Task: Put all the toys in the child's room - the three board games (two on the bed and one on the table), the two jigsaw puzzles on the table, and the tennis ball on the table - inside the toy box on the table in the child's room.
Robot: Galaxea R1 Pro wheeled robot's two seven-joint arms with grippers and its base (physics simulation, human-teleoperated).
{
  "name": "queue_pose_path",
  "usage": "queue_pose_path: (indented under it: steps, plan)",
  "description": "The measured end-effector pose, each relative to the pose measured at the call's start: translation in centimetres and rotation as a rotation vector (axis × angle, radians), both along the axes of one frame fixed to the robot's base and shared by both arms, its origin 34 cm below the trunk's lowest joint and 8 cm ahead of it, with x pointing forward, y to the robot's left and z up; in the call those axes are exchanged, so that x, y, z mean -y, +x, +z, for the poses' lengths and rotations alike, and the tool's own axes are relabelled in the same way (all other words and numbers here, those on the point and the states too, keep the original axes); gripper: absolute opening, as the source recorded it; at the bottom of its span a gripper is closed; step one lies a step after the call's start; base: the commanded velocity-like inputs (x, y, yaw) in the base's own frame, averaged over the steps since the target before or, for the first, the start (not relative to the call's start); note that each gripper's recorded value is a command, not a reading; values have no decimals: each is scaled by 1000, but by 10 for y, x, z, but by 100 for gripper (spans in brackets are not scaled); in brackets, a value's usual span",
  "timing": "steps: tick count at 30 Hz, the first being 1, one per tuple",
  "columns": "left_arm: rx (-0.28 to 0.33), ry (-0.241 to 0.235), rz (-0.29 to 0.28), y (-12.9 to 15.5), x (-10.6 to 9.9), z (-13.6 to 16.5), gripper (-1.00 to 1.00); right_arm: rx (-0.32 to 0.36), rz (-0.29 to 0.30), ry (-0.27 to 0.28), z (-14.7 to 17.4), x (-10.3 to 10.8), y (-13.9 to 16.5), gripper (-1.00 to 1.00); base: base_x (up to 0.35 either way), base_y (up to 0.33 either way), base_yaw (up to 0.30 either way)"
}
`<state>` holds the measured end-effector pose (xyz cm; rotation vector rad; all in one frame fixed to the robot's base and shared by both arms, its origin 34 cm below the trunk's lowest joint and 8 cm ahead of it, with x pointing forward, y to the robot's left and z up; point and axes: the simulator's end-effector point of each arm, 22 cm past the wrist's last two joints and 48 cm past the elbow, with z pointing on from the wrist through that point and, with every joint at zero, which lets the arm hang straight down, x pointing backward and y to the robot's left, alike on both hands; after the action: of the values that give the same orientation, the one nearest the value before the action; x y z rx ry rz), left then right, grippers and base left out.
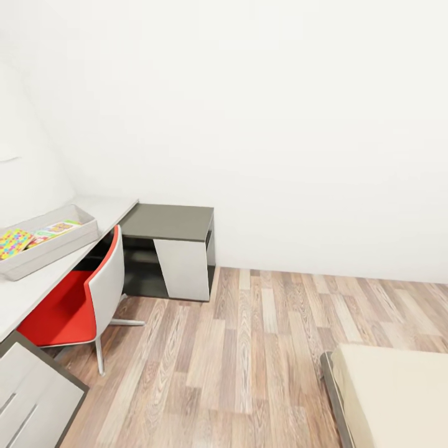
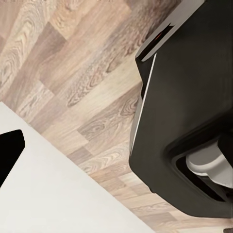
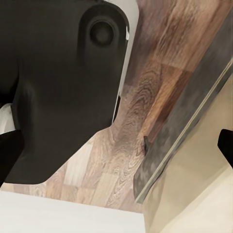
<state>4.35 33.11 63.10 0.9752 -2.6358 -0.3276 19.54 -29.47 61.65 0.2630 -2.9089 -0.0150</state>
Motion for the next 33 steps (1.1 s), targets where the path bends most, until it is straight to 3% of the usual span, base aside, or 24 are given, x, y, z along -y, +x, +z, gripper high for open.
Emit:
queue_pose_path:
  steps: [20,33]
  plan:
    - [21,0,0,8,0,-1,100,44,-2,-6,1,2,10,100,0,0,4]
    - [22,0,0,8,0,-1,100,5,-6,-35,0,15,-21,100,0,0,0]
